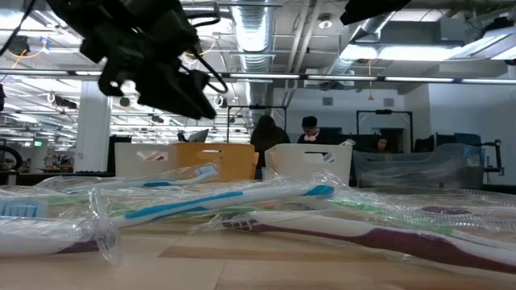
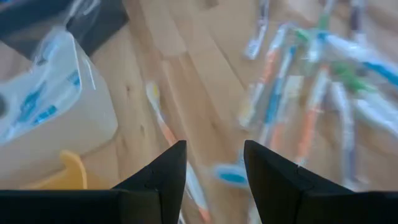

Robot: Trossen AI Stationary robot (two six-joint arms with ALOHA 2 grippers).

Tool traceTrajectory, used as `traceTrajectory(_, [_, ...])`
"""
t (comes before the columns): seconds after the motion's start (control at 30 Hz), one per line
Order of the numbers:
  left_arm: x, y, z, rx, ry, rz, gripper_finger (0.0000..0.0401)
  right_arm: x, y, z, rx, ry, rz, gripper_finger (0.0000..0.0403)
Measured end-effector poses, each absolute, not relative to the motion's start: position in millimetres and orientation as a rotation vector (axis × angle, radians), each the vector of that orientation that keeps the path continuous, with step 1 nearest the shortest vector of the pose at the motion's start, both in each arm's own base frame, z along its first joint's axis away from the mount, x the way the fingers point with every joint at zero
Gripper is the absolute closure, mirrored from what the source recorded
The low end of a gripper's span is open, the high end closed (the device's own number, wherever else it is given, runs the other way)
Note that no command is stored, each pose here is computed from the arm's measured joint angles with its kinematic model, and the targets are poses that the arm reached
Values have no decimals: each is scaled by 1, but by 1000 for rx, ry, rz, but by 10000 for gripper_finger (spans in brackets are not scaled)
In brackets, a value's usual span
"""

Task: Pick & Place Toothbrushes
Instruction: Put the white orange toothbrush into the left white bin

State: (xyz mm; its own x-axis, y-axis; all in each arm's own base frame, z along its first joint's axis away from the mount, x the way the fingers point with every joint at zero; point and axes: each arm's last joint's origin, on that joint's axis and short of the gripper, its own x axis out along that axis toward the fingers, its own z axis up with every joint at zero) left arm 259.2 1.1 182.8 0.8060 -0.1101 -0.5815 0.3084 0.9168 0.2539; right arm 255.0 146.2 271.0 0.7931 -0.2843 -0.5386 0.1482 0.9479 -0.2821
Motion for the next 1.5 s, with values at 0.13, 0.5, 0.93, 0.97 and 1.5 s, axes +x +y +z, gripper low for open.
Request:
traceTrajectory(0.13, [267,1,174,380,581,-232,248,256,144,271,-230,615,-242,221])
traceTrajectory(0.5, [302,2,145,391,423,-197,248,260,139,271,-224,614,-260,221])
traceTrajectory(0.93, [354,-16,143,406,670,-24,268,259,139,271,-225,620,-251,221])
traceTrajectory(0.97, [356,-16,144,386,685,-12,269,259,139,271,-225,620,-251,221])
traceTrajectory(1.5, [361,-4,126,241,757,133,269,259,141,271,-222,616,-245,221])
